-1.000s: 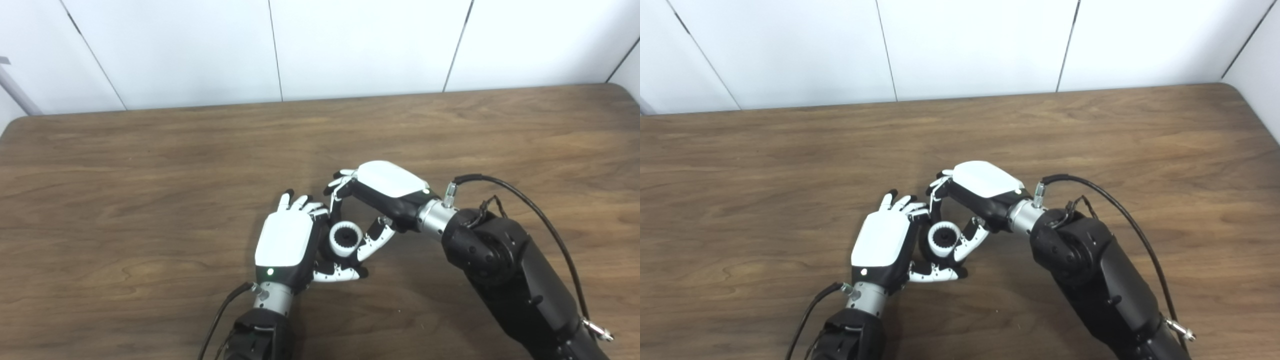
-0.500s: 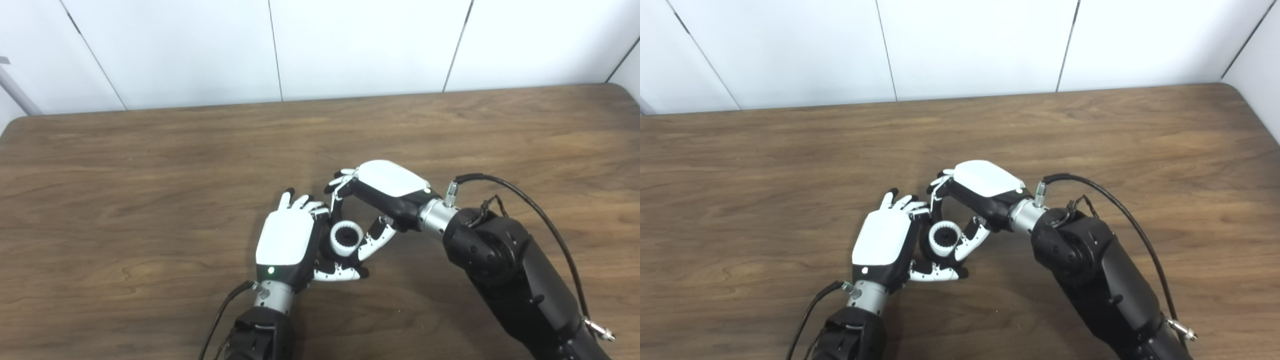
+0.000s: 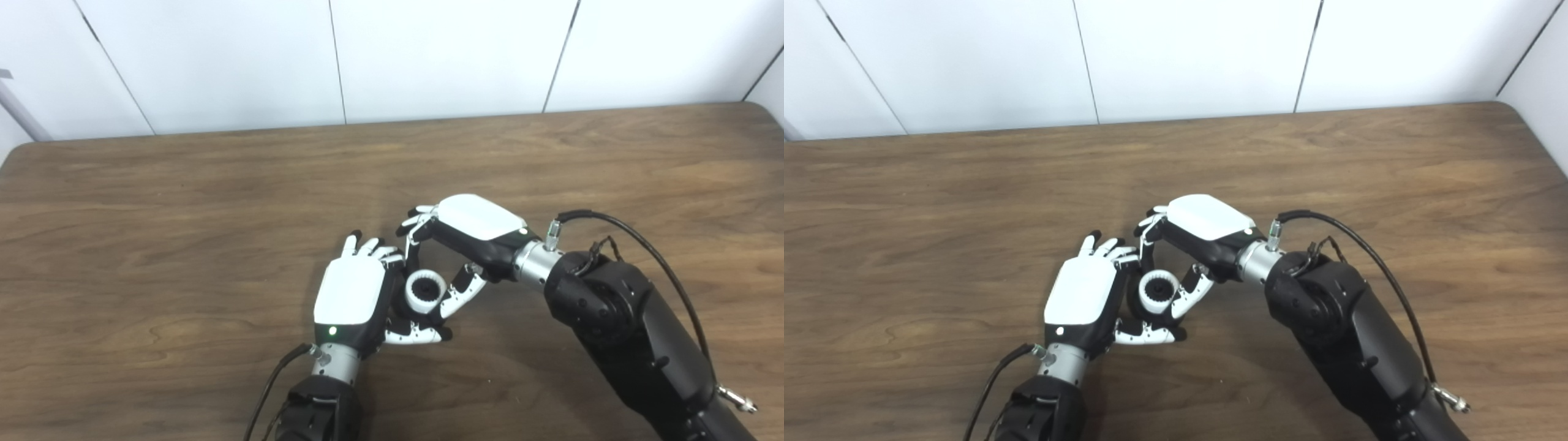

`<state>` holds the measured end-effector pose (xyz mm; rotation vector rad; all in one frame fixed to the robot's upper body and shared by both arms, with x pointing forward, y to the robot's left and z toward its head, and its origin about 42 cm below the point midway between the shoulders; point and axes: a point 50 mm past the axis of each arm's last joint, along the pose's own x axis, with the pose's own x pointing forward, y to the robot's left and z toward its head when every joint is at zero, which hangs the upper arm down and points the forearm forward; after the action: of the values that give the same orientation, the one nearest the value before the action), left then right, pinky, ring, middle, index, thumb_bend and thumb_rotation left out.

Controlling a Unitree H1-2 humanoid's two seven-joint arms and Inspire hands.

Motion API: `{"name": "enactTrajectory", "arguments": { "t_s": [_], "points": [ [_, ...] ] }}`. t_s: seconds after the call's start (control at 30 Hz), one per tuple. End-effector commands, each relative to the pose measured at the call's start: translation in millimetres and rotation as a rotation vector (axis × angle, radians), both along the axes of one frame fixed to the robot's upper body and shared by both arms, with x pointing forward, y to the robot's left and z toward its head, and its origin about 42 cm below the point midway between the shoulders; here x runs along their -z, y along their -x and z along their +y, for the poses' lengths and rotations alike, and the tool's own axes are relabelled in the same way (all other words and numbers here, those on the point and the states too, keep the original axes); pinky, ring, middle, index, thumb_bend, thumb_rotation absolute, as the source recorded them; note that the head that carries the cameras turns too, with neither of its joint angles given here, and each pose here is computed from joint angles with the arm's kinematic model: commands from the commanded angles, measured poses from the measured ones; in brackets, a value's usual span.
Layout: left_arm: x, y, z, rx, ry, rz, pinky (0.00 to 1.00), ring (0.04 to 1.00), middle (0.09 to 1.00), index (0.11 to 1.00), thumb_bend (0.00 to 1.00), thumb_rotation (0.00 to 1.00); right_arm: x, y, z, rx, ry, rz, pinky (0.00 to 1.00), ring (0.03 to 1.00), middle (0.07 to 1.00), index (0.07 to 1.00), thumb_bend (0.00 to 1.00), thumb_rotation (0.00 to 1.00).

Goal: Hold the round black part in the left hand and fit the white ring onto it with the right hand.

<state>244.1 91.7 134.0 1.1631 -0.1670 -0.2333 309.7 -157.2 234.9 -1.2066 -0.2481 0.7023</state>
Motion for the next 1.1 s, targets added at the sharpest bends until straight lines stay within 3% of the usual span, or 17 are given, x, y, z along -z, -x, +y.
{"name": "enactTrajectory", "arguments": {
  "t_s": [0.0,0.03,0.07,0.13,0.2,0.53,1.07],
  "points": [
    [13.8,2.1,-1.3,0.011,-0.041,0.076,1.0,0.892,0.786,0.484,0.52,0.06,-17.0,-5.5,0.8,-0.017,-0.008,-0.076,0.92,0.929,0.843,0.492,0.52,0.15],
    [13.9,1.9,-1.4,0.011,-0.042,0.074,1.0,0.891,0.784,0.484,0.52,0.06,-17.1,-5.5,0.8,-0.017,-0.005,-0.075,0.92,0.93,0.844,0.492,0.52,0.15],
    [14.0,1.9,-1.5,0.011,-0.043,0.073,1.0,0.89,0.783,0.484,0.52,0.06,-17.2,-5.5,0.9,-0.017,-0.004,-0.074,0.92,0.93,0.845,0.514,0.61,0.16],
    [13.8,2.0,-1.6,0.012,-0.044,0.074,1.0,0.891,0.783,0.484,0.52,0.06,-17.1,-5.6,0.8,-0.017,-0.005,-0.073,0.91,0.929,0.844,0.587,0.87,0.2],
    [13.7,2.3,-1.8,0.013,-0.043,0.076,1.0,0.893,0.784,0.484,0.52,0.06,-17.1,-5.5,0.9,-0.017,-0.003,-0.07,0.91,0.931,0.845,0.607,0.93,0.21],
    [13.2,2.5,-1.1,0.014,-0.038,0.078,1.0,0.893,0.786,0.483,0.52,0.05,-17.4,-4.7,1.8,-0.021,0.011,-0.082,0.9,0.921,0.842,0.653,0.98,0.24],
    [13.8,1.6,-0.9,0.012,-0.038,0.08,1.0,0.893,0.785,0.484,0.52,0.06,-25.8,-5.8,-5.6,0.002,-0.01,-0.07,0.91,0.931,0.849,0.614,0.94,0.22]
  ]
}}
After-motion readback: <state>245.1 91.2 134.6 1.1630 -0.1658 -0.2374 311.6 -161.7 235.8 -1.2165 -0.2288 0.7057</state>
